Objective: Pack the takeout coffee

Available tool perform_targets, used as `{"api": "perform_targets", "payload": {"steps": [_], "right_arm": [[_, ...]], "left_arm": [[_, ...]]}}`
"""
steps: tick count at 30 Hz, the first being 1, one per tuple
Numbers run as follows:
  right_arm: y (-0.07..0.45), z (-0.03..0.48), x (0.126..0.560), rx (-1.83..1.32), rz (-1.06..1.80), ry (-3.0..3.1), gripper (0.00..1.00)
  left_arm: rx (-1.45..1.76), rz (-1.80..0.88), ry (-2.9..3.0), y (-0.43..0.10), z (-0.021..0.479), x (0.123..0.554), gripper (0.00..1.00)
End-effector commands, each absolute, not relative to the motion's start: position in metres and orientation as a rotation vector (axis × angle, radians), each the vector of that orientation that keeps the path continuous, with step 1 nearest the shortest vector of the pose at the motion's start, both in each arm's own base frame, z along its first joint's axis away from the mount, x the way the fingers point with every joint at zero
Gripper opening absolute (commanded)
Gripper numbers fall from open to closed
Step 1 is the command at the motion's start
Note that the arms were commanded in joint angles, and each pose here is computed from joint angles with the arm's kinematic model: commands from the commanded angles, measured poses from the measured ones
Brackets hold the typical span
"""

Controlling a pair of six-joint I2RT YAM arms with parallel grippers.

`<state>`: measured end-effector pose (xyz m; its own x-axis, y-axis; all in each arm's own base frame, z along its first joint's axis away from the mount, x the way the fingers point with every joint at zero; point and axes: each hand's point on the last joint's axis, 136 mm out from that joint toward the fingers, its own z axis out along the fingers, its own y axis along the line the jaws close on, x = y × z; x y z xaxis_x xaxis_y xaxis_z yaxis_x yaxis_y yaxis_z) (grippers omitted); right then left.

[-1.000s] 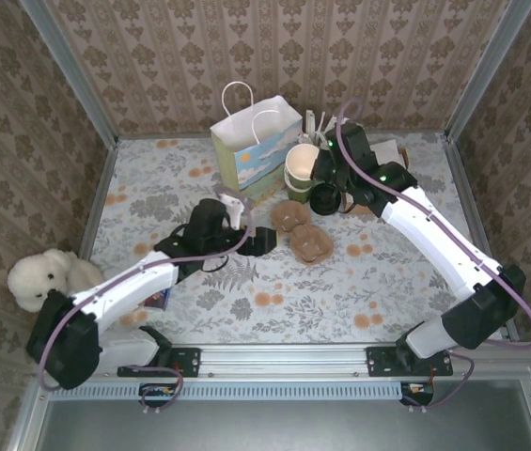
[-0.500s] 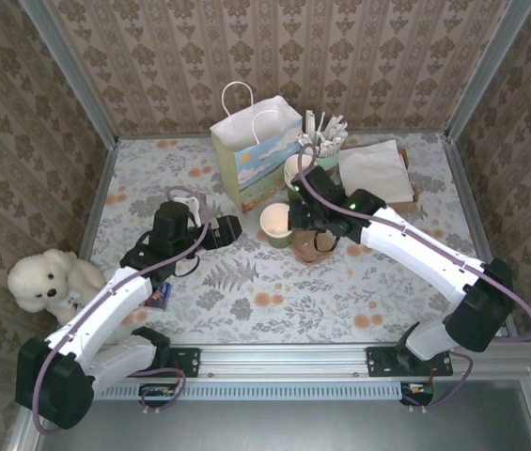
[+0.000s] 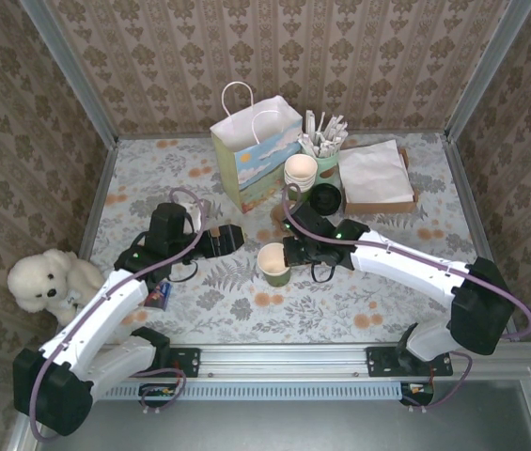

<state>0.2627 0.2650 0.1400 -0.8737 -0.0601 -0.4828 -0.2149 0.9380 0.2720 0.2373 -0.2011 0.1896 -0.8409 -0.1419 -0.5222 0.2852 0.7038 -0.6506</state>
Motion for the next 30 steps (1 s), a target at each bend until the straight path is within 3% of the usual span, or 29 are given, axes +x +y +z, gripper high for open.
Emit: {"api": "perform_targets", "payload": {"steps": [1, 18, 26, 30], "right_arm": [[0.27, 0.152, 0.266, -0.165, 0.505, 2.534, 0.0], [0.261, 0.129, 0.262, -0.156, 0.441, 2.538, 0.01], [0.262, 0.138, 0.265, -0.167, 0.429, 2.528, 0.19], [0.26, 0.144, 0.265, -0.165, 0.419, 2.521, 0.33]], "left_arm": [[0.15, -1.078, 2.345, -0.204, 0.196, 0.23, 1.0], [0.232, -1.143, 2.378, -0.215, 0.187, 0.222, 1.0], [0.26, -1.149, 2.377, -0.225, 0.185, 0.222, 1.0], [0.246, -1.146, 2.365, -0.227, 0.185, 0.226, 1.0]]}}
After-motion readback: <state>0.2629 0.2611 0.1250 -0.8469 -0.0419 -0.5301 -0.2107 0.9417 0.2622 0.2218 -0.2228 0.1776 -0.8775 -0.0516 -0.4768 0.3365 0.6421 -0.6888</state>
